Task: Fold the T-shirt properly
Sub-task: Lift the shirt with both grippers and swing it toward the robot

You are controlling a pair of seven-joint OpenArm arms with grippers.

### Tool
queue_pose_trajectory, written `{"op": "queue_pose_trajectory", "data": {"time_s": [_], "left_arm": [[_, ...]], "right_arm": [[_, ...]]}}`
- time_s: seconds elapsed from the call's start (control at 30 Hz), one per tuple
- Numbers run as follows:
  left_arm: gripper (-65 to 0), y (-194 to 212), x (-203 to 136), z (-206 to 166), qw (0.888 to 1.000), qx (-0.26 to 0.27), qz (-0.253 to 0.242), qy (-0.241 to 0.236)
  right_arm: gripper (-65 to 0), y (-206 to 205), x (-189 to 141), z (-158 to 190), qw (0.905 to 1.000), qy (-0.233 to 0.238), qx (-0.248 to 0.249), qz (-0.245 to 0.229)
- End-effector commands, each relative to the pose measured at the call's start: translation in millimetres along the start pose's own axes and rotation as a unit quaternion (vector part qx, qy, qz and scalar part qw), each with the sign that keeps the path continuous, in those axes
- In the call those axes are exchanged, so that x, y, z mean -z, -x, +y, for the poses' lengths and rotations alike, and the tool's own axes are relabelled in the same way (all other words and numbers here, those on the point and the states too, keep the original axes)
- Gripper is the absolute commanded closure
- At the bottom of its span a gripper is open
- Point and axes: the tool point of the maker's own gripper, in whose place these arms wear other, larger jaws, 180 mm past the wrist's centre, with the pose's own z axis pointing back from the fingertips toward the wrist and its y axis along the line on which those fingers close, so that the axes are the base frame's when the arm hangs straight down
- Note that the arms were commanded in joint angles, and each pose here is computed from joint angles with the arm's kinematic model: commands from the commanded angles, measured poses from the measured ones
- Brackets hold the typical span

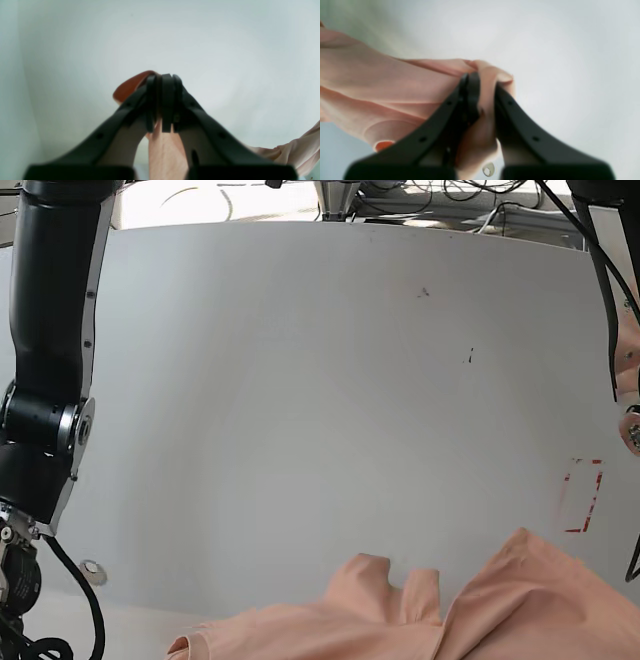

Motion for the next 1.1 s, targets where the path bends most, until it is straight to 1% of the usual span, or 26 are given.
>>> {"op": "queue_pose_trajectory", "data": {"time_s": [0.0,0.13,0.43,0.67,0.87,1.07], "left_arm": [[-1.7,-31,0,-2,0.999,-0.006,-0.041,0.008],[-1.7,-41,7,-5,0.999,-0.013,-0.044,0.016],[-1.7,-44,16,-5,0.998,-0.015,-0.053,0.019],[-1.7,-44,13,2,0.998,-0.014,-0.052,0.012],[-1.7,-39,15,0,0.999,-0.01,-0.045,0.014],[-1.7,-17,17,5,1.0,-0.011,-0.024,0.009]], "right_arm": [[-0.2,-27,-11,-20,0.9994,0.021,-0.005,-0.025],[-0.2,-27,-16,-30,0.9993,0.031,-0.006,-0.023],[-0.2,-25,-18,-33,0.9992,0.034,-0.007,-0.02],[-0.2,-20,-21,-40,0.999,0.041,-0.006,-0.014],[-0.2,-17,-21,-39,0.9991,0.04,-0.005,-0.012],[-0.2,-1,-15,-31,0.9996,0.029,0.001,0.001]]}}
